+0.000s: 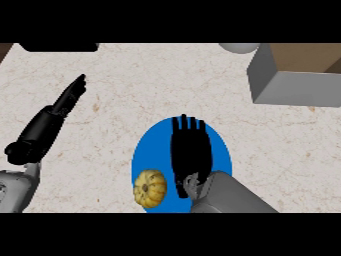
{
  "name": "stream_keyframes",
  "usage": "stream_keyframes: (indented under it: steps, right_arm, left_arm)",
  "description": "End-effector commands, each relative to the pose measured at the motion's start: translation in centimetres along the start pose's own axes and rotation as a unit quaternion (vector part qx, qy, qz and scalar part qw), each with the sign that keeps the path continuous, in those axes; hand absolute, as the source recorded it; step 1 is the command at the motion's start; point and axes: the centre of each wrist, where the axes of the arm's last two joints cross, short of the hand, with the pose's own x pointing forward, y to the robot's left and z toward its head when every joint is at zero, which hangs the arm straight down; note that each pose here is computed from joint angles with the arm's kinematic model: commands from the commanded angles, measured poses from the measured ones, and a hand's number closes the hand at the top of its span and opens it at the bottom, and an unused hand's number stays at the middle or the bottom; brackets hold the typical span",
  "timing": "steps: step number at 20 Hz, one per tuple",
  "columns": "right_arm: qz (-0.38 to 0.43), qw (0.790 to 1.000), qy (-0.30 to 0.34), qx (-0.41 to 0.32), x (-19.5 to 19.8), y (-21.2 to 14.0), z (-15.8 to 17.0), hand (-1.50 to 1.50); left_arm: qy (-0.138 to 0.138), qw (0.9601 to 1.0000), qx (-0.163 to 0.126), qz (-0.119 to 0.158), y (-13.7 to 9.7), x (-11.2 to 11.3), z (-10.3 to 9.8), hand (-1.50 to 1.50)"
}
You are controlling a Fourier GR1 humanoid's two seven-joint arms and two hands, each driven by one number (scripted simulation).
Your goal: Pick the cupcake from the plate and place it in the cardboard box
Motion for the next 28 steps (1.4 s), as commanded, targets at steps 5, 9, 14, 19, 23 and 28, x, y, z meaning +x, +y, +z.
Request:
stream_keyframes:
  steps: [5,9,14,19,23,28]
  right_arm:
    - [0.003,0.998,0.056,0.03,-1.2,0.3,-1.7,-1.5]
    - [0.032,0.999,-0.007,0.006,-0.6,3.8,-1.4,1.5]
    - [0.049,0.997,-0.029,-0.058,-1.3,3.8,-2.7,1.5]
    - [0.085,0.977,-0.194,-0.037,-3.7,3.2,-1.5,1.5]
    - [0.094,0.887,-0.451,0.013,-2.1,5.0,3.4,1.5]
    - [0.09,0.815,-0.57,-0.056,-8.9,1.9,4.2,1.5]
  left_arm:
    - [0.001,1.0,-0.004,0.008,-0.5,1.7,1.4,0.0]
    - [-0.003,1.0,0.003,-0.003,0.3,0.3,-0.9,0.0]
    - [-0.008,1.0,0.002,-0.002,-1.7,0.4,-1.5,0.0]
    - [-0.001,1.0,-0.007,0.0,-0.4,0.7,-0.3,0.0]
    - [-0.005,0.9999,-0.015,0.004,-0.5,0.5,-0.3,0.0]
    - [0.004,1.0,0.005,0.001,-0.3,0.4,-0.4,0.0]
